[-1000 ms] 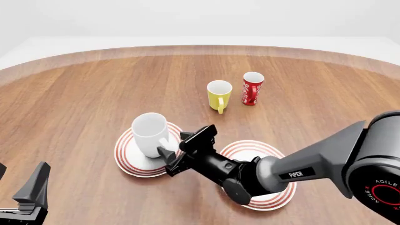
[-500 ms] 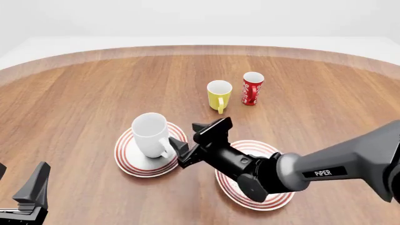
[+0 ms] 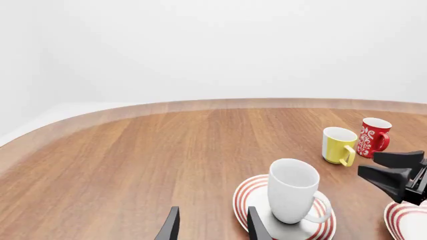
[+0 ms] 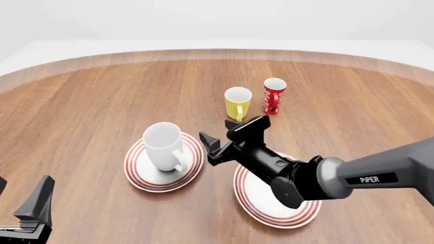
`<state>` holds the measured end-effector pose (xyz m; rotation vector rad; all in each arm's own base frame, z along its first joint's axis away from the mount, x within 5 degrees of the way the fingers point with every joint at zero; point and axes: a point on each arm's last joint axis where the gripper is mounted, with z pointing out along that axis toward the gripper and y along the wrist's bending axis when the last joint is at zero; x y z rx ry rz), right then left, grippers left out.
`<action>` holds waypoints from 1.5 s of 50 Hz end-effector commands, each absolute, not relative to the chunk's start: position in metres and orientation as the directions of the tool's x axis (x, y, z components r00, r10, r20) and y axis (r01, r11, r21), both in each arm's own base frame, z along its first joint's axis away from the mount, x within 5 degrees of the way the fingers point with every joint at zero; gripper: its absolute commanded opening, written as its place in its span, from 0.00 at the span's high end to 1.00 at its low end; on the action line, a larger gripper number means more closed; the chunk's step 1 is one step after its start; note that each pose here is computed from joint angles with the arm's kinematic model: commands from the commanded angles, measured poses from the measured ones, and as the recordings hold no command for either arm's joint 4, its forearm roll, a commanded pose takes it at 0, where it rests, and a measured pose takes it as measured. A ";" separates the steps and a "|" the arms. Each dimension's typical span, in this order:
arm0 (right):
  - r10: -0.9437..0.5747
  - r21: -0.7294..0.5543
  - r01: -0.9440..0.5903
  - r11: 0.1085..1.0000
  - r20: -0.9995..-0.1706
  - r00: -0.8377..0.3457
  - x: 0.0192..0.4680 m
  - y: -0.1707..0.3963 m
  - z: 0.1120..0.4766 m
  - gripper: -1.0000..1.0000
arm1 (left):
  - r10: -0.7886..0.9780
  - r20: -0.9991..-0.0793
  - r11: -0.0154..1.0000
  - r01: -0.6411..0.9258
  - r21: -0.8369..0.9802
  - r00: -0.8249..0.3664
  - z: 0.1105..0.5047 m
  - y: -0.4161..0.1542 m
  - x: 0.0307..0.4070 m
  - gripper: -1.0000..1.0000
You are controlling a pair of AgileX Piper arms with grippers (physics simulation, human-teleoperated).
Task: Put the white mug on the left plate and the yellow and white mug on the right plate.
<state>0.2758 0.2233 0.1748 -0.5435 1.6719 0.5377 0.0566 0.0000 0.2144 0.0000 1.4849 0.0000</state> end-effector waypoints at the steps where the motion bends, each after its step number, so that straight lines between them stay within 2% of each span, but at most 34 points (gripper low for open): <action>1: -0.030 0.046 -0.577 0.815 -0.992 -0.121 0.287 0.205 0.186 0.00 | 0.000 -0.996 1.000 0.000 0.000 0.086 0.214 0.000 0.057 0.00; 12: -0.032 0.038 -0.560 0.827 -0.993 -0.115 0.292 0.200 0.186 0.00 | 0.000 -0.996 1.000 0.000 0.000 0.086 0.214 0.000 0.057 0.00; 13: -0.025 0.031 -0.520 0.854 -0.995 -0.102 0.303 0.186 0.191 0.00 | 0.000 -0.996 1.000 0.000 0.000 0.086 0.214 0.000 0.057 0.00; 34: -0.004 0.034 -0.458 0.888 -0.997 -0.082 0.322 0.167 0.192 0.00 | 0.000 -0.996 1.000 0.000 0.000 0.086 0.214 0.000 0.057 0.00; 43: 0.014 0.043 -0.382 0.923 -0.997 -0.076 0.343 0.143 0.190 0.00 | 0.000 -0.996 1.000 0.000 0.000 0.086 0.214 0.000 0.057 0.00; 75: 0.001 0.043 -0.360 0.932 -0.993 -0.116 0.381 0.149 0.179 0.00 | 0.000 -0.996 1.000 0.000 0.000 0.086 0.214 0.000 0.057 0.00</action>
